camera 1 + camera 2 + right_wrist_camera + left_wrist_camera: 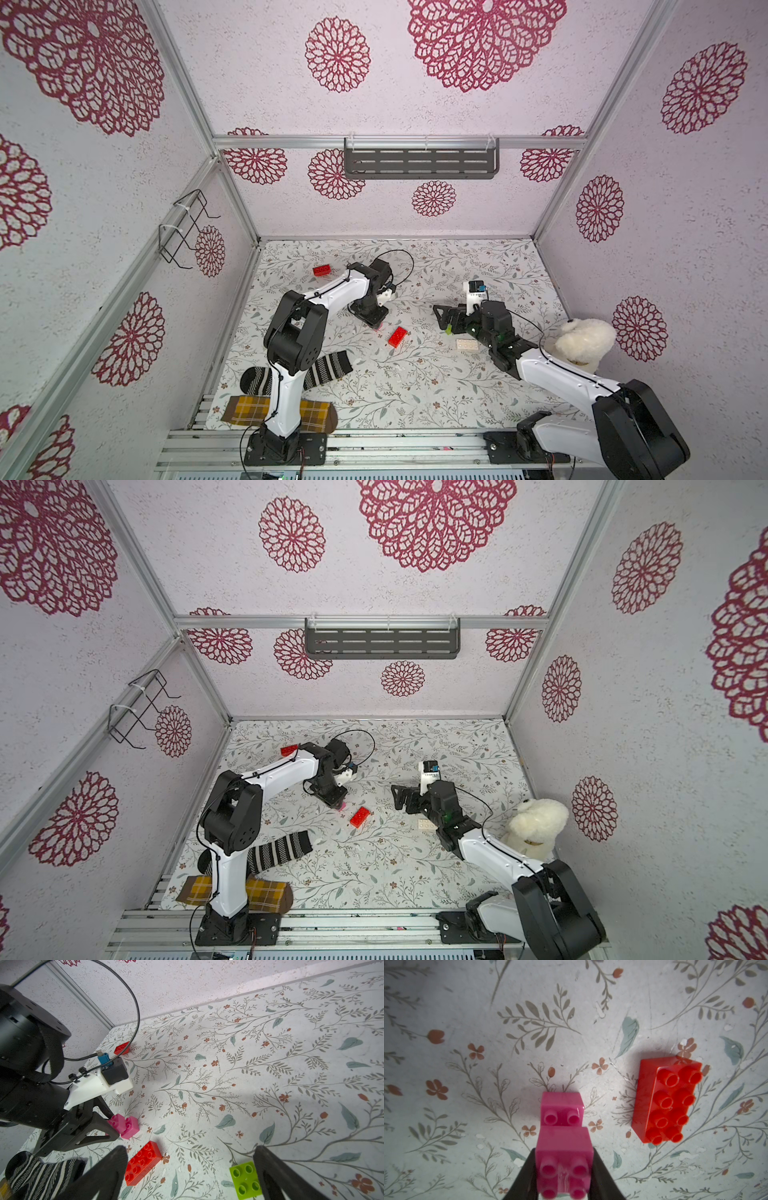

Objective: Assemble an ice cream with lego
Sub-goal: Assemble the lego brick with the lego brick.

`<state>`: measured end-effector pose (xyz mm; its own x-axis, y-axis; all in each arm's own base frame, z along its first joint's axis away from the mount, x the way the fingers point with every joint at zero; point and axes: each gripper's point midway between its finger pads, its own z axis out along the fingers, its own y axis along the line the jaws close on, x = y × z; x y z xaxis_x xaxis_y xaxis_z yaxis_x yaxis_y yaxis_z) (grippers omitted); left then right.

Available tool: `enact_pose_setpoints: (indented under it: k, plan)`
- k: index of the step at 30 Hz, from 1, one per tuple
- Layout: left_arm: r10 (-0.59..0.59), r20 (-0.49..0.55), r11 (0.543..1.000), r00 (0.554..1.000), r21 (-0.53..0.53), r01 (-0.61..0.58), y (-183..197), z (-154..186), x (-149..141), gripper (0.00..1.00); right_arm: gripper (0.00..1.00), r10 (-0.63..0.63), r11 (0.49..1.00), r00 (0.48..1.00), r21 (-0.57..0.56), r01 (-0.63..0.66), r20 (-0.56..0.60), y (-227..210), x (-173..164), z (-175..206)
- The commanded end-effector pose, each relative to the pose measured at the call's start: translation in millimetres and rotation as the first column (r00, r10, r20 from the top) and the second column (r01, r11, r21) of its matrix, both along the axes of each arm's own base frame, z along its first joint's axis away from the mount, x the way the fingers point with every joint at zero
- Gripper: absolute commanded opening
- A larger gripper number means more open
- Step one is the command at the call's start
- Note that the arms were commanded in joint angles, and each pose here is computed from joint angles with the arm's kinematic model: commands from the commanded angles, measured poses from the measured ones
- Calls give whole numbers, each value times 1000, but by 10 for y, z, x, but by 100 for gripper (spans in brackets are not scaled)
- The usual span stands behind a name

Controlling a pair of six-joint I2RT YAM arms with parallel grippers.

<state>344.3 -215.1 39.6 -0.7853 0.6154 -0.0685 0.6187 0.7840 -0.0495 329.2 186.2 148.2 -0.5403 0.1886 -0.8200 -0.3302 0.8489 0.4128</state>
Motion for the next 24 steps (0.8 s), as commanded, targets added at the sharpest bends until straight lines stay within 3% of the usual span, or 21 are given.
enact_pose_setpoints:
  k: [1, 14, 24]
  plan:
    - [4, 1, 1000, 1000, -3, -4, -2, -34, 60, 0, 99, 10, 1000, 999, 28, -11, 40, 59, 67, 204]
    - [9, -13, 1000, 1000, -3, -9, -28, -89, 78, 0, 99, 13, 1000, 999, 27, -14, 40, 66, 66, 202]
    - [2, -68, 999, 998, 42, 1, 19, -283, -99, 0, 99, 11, 1000, 999, 27, -13, 41, 61, 67, 206]
